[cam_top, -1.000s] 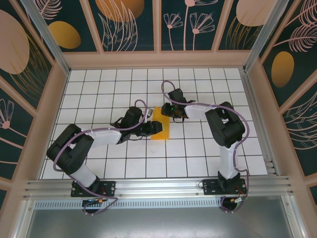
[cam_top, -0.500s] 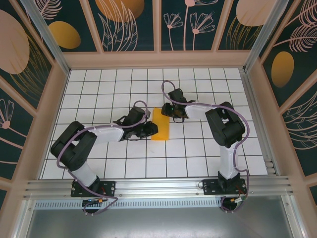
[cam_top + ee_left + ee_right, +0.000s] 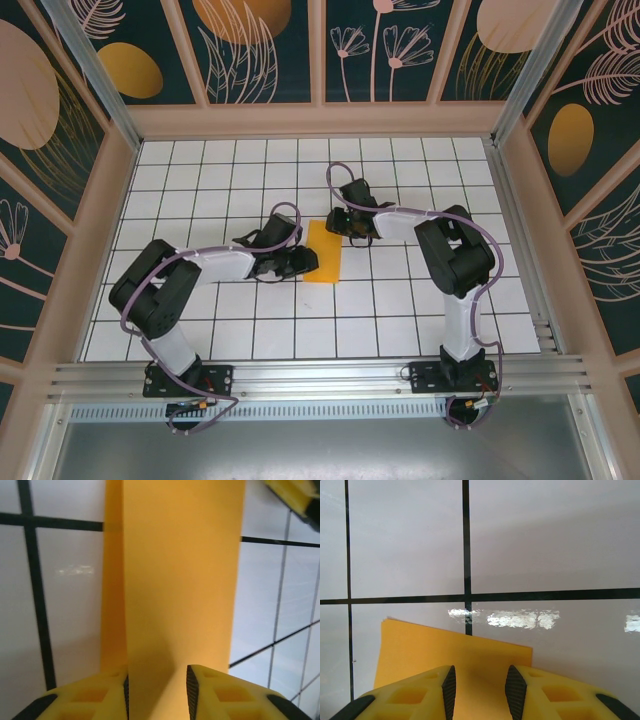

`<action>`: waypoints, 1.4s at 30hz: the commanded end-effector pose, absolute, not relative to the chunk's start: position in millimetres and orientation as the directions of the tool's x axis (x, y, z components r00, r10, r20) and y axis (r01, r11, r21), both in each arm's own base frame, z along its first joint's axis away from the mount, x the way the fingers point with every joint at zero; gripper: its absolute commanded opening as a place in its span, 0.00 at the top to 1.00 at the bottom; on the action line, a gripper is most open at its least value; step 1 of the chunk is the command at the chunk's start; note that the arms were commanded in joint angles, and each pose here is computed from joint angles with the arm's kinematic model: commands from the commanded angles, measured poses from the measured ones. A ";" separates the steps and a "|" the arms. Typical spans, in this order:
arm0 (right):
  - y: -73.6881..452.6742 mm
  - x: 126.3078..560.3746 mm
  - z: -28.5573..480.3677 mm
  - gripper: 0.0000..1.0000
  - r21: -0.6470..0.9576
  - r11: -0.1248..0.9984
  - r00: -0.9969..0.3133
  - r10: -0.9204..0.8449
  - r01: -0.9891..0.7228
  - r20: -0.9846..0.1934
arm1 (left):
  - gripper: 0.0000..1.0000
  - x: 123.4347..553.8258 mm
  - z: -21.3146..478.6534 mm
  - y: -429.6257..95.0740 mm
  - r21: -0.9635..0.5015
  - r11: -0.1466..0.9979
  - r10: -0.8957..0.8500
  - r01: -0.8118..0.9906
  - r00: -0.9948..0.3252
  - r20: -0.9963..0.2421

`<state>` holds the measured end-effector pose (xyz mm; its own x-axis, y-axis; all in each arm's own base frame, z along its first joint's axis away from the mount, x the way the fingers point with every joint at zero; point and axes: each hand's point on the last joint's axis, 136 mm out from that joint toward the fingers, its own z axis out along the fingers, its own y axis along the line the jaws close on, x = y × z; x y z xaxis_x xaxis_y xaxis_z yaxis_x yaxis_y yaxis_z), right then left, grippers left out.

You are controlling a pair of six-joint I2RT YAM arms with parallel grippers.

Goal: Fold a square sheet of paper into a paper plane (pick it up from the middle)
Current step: Fold the triangle a second time at the center of the table.

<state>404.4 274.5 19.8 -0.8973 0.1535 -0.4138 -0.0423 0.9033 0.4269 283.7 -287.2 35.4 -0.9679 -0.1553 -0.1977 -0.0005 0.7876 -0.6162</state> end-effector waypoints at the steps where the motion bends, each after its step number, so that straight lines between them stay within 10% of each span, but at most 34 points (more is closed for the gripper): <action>1: 244.0 363.2 -47.3 0.63 0.304 0.951 -0.963 0.128 0.052 -0.237 | 0.62 287.4 70.0 -298.9 -0.686 0.725 -0.145 0.063 -0.960 -0.241; 25: 247.2 362.8 -41.1 0.63 0.325 0.945 -0.962 0.129 0.045 -0.239 | 0.59 298.0 85.7 -328.6 -0.799 0.590 -0.151 0.113 -0.957 -0.247; 42: 265.8 382.1 48.1 0.63 0.582 0.805 -0.933 0.115 -0.113 -0.341 | 0.77 311.7 43.5 -320.9 -0.744 0.667 -0.199 0.045 -0.951 -0.236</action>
<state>394.1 264.9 28.7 -0.9265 0.1522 -0.3441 -0.0606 0.8423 0.5356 301.2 -321.1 44.5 -0.9618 -0.1743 -0.2109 0.0445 0.6609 -0.7491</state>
